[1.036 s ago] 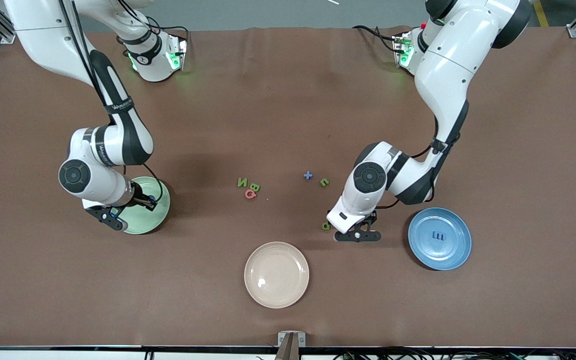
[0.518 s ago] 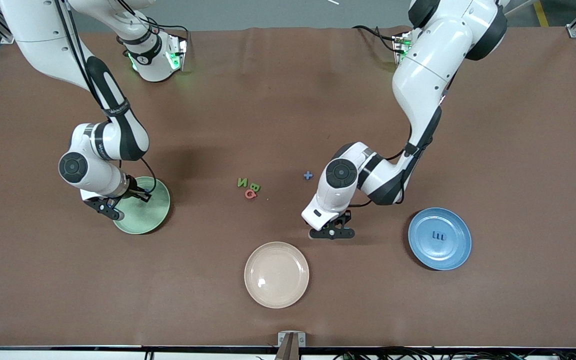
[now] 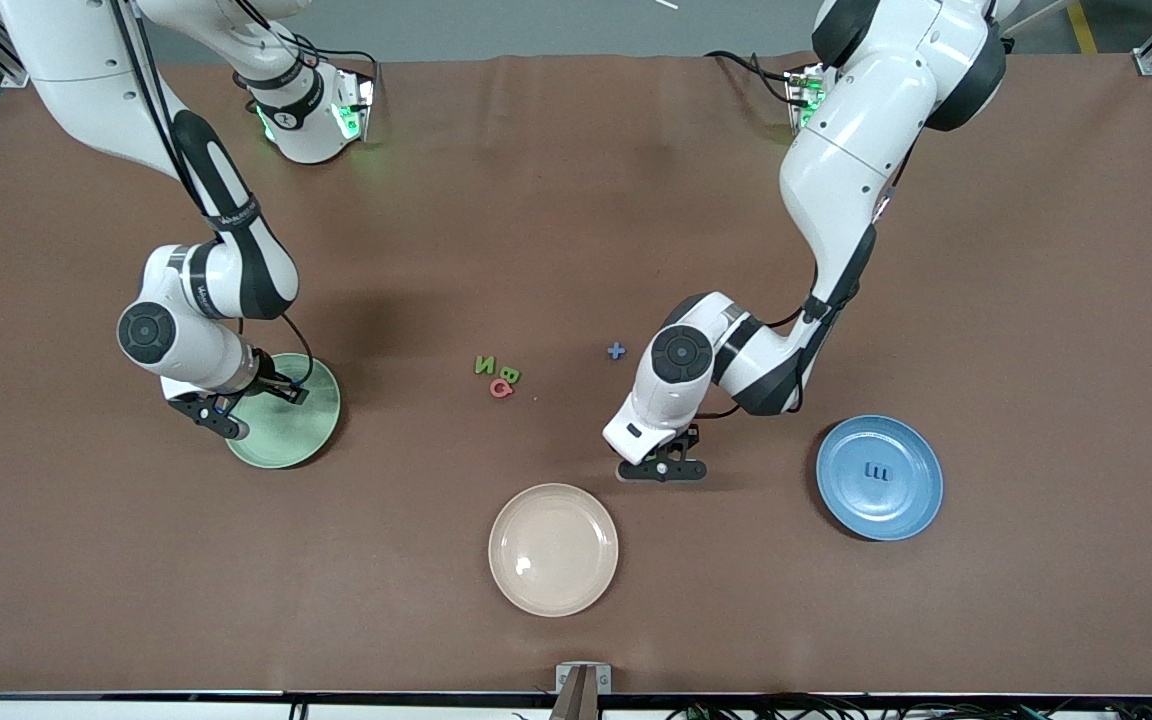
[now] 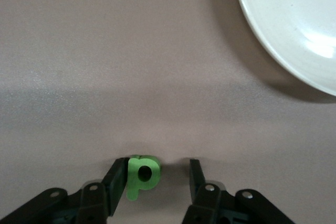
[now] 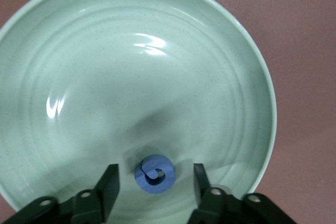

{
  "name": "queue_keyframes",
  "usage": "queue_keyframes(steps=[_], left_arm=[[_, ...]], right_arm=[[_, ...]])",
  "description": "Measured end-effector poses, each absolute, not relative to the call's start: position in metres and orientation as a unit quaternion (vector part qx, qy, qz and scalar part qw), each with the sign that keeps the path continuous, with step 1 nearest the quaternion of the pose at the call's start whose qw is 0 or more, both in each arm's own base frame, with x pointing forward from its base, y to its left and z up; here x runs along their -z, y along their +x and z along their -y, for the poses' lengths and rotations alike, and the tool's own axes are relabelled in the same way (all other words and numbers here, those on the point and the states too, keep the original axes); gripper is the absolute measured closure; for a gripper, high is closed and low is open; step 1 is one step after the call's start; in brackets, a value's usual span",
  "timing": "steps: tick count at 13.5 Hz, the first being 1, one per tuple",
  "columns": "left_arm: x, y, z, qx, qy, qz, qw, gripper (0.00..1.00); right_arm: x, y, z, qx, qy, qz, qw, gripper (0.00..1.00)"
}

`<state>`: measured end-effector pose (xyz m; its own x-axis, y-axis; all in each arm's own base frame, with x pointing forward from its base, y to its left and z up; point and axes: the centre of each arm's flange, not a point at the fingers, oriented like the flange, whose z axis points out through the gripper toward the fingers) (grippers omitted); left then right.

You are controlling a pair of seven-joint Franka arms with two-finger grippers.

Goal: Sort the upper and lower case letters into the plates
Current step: 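Grasp the green p with the left gripper while the right gripper returns to letters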

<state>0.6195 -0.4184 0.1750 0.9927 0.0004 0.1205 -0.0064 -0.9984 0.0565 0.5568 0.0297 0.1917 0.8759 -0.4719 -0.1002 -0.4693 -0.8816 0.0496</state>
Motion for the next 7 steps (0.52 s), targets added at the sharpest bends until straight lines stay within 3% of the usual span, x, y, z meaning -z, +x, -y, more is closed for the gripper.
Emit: queue_keyframes(steps=[1,3,4,5,7], left_arm=[[-0.176,0.620,0.418,-0.061,0.998,0.002,0.028,0.54],[-0.176,0.621,0.417,-0.061,0.998,0.001,0.027,0.59],[-0.176,0.622,0.416,-0.060,0.998,0.000,0.025,0.69],[-0.177,0.623,0.415,-0.060,0.998,-0.001,0.025,0.73],[-0.177,0.623,0.413,-0.058,0.998,-0.002,0.022,0.73]], right_arm=[[-0.196,0.558,-0.030,0.056,0.968,0.242,0.012,0.20],[-0.210,0.565,-0.032,0.071,0.968,0.241,0.013,0.01],[-0.221,0.571,-0.033,0.078,0.967,0.240,0.014,0.00],[-0.234,0.578,-0.035,0.083,0.967,0.239,0.014,0.00],[-0.252,0.588,-0.040,0.084,0.967,0.241,0.012,0.00]])
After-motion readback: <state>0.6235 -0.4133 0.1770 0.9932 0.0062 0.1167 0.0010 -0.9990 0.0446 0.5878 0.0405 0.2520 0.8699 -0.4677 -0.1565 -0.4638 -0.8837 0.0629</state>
